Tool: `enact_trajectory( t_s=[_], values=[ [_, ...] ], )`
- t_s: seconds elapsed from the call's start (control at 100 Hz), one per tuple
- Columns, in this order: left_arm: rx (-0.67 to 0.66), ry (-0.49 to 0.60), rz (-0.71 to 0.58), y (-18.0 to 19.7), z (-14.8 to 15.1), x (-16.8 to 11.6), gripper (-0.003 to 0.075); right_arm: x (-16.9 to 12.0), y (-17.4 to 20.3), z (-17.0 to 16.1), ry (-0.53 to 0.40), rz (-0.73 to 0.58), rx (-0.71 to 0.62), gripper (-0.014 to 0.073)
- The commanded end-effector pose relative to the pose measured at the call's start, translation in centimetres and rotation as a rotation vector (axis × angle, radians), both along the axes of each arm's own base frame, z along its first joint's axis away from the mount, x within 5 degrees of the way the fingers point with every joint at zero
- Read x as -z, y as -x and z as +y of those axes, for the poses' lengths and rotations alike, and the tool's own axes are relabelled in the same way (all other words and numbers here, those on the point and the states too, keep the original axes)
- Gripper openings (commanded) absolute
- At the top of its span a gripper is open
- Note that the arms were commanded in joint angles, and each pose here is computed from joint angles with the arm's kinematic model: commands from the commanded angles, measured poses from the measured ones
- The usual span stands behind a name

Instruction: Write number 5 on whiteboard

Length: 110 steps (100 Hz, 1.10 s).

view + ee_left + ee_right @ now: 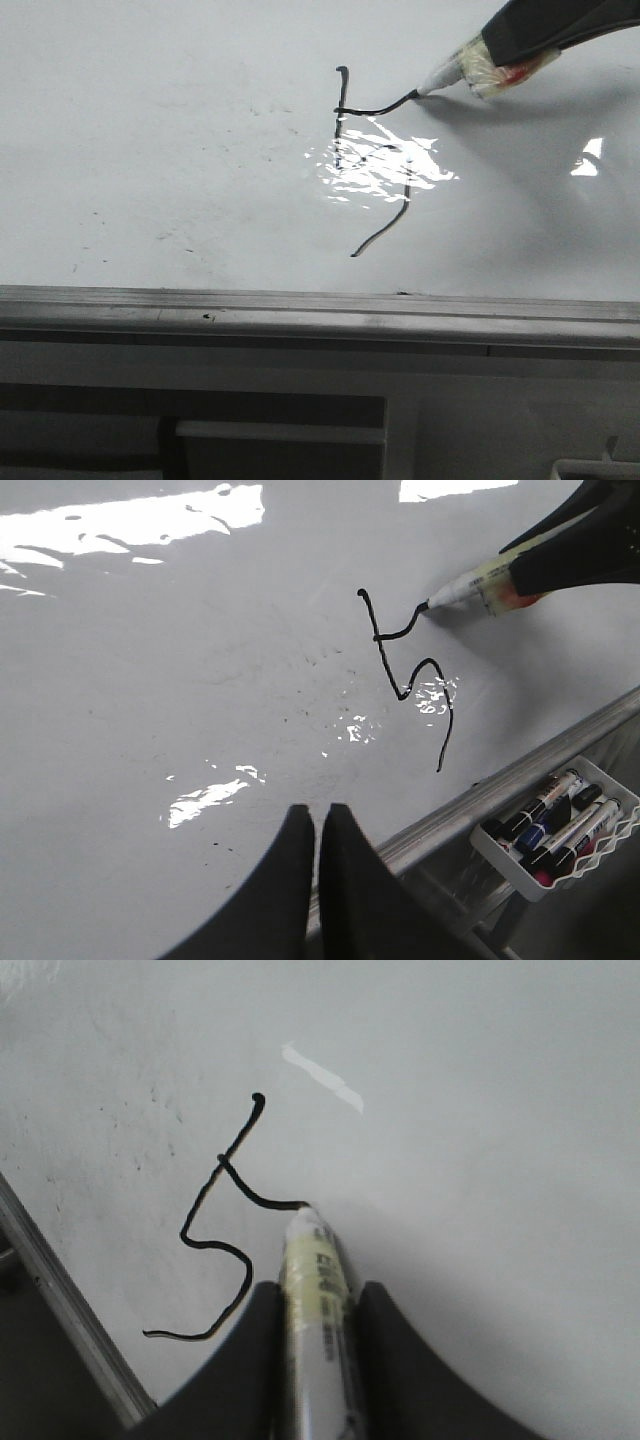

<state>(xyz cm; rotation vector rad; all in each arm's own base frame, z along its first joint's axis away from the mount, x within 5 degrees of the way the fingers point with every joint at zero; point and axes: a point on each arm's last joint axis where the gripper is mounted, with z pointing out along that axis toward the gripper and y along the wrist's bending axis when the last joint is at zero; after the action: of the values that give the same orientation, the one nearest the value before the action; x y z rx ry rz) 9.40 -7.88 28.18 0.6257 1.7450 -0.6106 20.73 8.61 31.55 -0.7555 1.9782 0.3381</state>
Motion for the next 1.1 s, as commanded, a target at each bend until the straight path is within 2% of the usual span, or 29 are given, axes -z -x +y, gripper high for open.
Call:
enact_trajectory(
  t_s=[0.0,0.12,0.17,0.24,0.36,0.43,0.5,0.61,0.72,0.94,1.09],
  values=[
    [-0.029,0.045,-0.013,-0.3,0.1,-1.1,-0.002,-2.3,0.5,-0.4,0.0,-0.091,0.004,-0.0042],
    [0.004,0.041,0.001,-0.1,-0.1,-1.0,-0.0015,-3.9,2.3,0.0,0.003,-0.076,-0.107,-0.0042],
    [0.039,0.032,0.012,0.1,-0.4,-1.1,0.0009,-4.6,3.2,0.1,0.006,-0.072,-0.154,-0.0042],
    [0.114,-0.001,0.022,0.2,-1.0,-1.6,0.0097,-5.2,4.2,0.4,0.01,-0.092,-0.221,-0.0042],
    [0.219,-0.094,0.002,-0.4,-2.0,-3.5,0.0326,-6.0,5.5,1.8,-0.009,-0.163,-0.357,-0.0042],
    [0.273,-0.148,-0.029,-0.9,-2.5,-4.9,0.0406,-6.0,6.2,2.9,0.003,-0.2,-0.457,-0.0042],
    [0.338,-0.2,-0.066,-1.2,-3.0,-6.1,0.0408,-6.0,6.7,4.1,0.016,-0.231,-0.525,-0.0042],
    [0.477,-0.27,-0.117,-1.3,-3.9,-7.5,0.0407,-6.1,6.9,5.8,0.035,-0.313,-0.543,-0.0042],
    [0.53,-0.303,-0.116,-1.9,-4.6,-7.9,0.0407,-6.0,7.2,7.4,0.047,-0.37,-0.579,-0.0043],
    [0.605,-0.453,-0.156,-2.2,-6.0,-6.7,0.0407,-4.3,6.7,9.5,0.069,-0.309,-0.635,-0.0043],
    [0.584,-0.436,-0.216,-2.3,-7.0,-6.9,0.0407,-3.8,6.4,9.9,0.078,-0.287,-0.637,-0.0043]
  ],
)
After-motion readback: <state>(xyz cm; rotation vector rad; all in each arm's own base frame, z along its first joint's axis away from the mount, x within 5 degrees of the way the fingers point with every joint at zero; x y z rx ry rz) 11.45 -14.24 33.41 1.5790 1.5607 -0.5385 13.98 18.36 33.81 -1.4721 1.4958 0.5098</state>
